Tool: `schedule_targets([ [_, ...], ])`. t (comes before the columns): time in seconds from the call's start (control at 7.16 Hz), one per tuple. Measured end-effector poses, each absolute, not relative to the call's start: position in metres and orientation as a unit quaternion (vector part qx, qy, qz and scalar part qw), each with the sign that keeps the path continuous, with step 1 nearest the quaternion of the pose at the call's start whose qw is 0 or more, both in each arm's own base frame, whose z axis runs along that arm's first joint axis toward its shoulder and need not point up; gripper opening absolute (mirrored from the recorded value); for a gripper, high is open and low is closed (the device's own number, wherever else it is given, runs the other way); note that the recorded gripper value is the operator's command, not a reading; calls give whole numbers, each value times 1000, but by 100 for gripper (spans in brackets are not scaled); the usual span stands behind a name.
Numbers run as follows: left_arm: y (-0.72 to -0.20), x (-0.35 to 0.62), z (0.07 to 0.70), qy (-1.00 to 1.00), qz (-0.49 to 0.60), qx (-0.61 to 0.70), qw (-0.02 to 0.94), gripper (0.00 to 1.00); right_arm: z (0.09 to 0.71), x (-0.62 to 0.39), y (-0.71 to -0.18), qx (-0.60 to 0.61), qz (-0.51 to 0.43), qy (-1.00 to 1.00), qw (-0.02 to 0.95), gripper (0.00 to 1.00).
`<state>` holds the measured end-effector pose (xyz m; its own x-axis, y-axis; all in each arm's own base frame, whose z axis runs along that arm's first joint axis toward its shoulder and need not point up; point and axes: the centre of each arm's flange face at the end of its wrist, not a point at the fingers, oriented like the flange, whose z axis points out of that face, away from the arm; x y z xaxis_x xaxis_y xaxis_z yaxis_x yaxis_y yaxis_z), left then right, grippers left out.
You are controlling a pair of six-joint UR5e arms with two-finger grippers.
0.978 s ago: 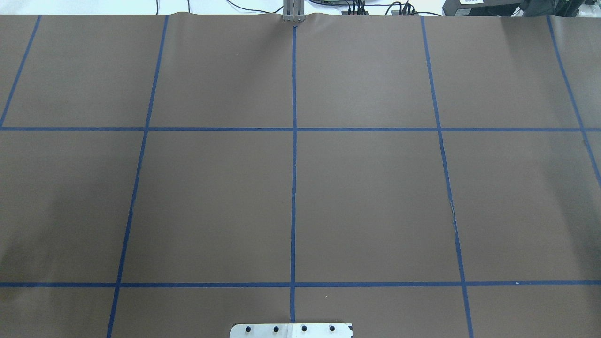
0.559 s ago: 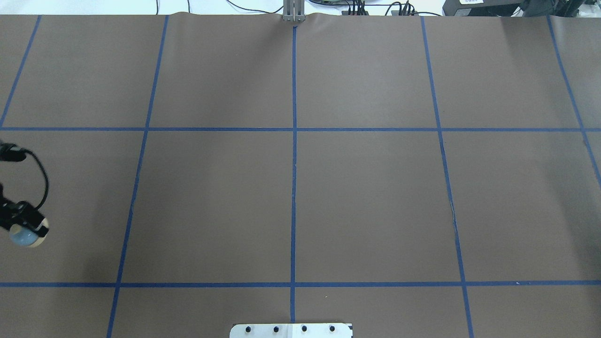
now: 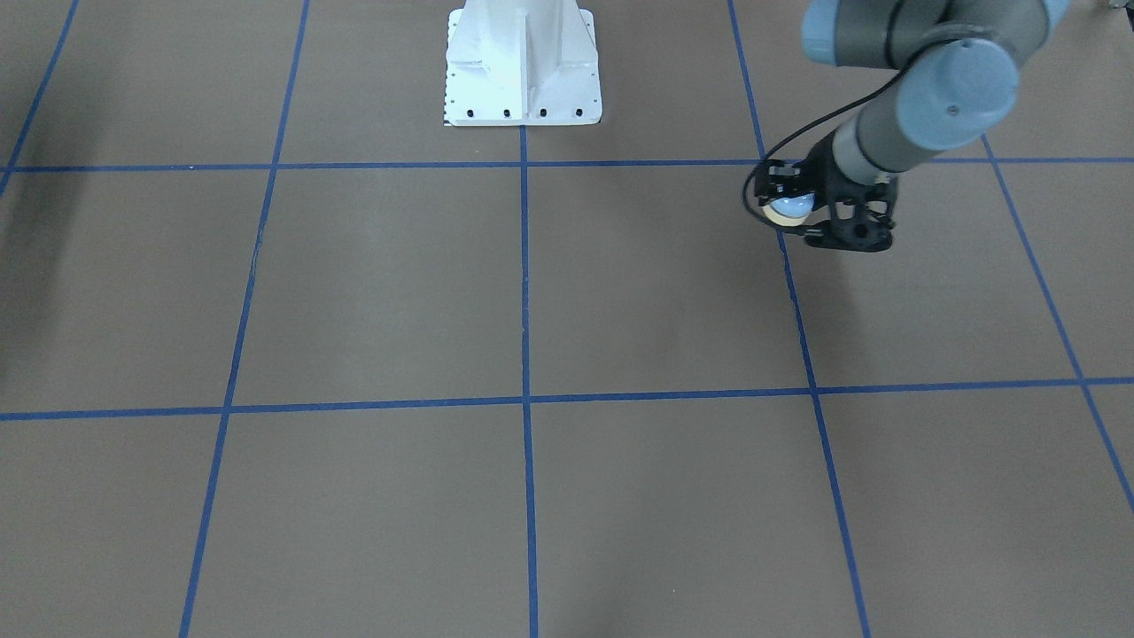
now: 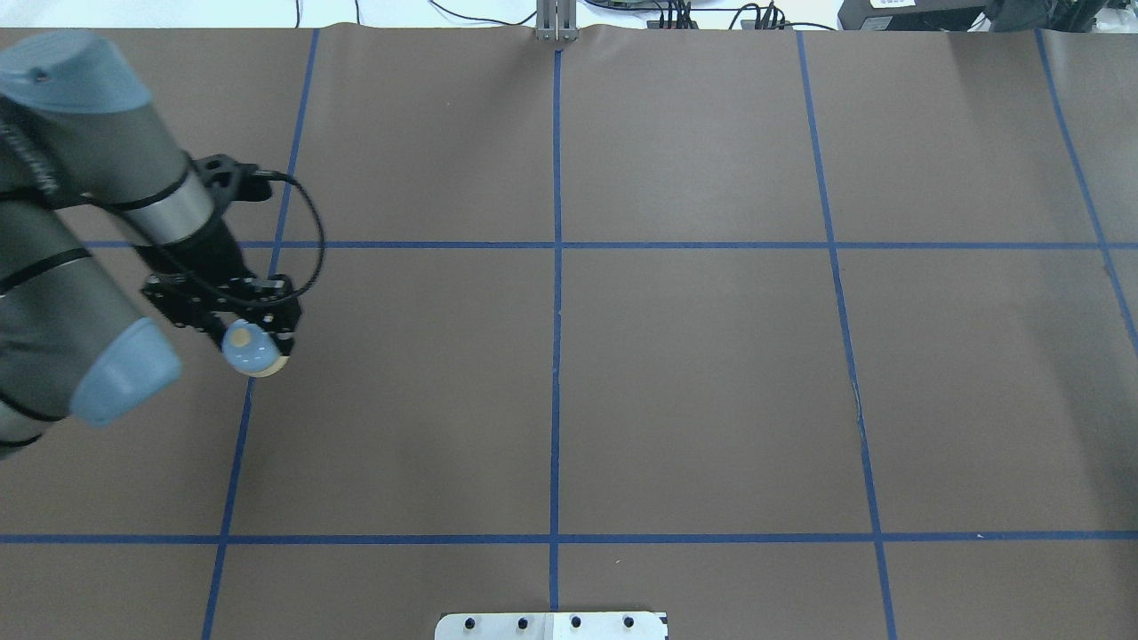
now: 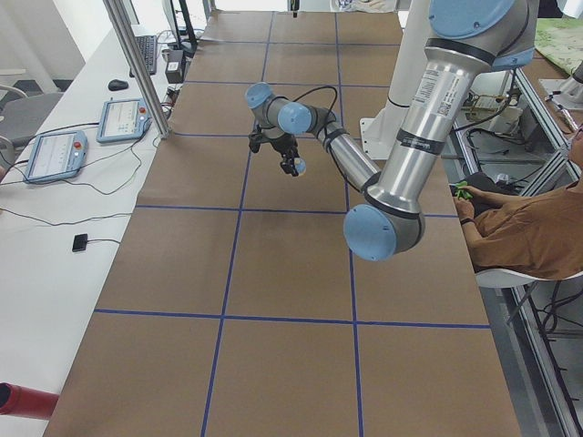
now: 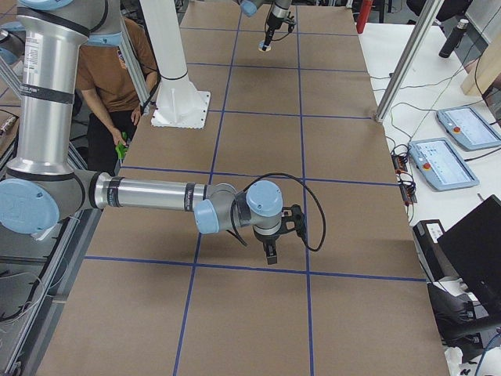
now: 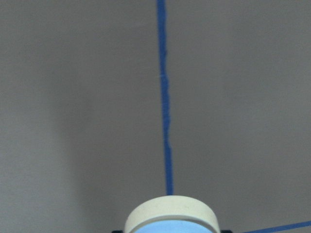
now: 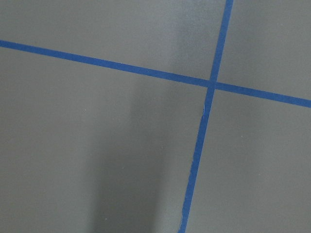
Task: Place and press bell with both arms
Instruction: 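Carry the white-and-blue bell in the left gripper toward the table centre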
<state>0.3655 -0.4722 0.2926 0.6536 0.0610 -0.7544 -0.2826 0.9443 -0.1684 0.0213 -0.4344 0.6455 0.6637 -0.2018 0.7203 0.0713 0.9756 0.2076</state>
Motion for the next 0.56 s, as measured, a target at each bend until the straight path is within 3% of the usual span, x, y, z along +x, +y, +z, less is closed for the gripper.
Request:
schedule_targets([
  [0.28, -502, 475, 207, 387, 74, -159, 905, 2, 647, 21, -433, 80, -75, -404, 908, 100],
  [0.56, -530, 580, 159, 380, 59, -171, 907, 3, 648, 21, -431, 78, -74, -404, 908, 100],
])
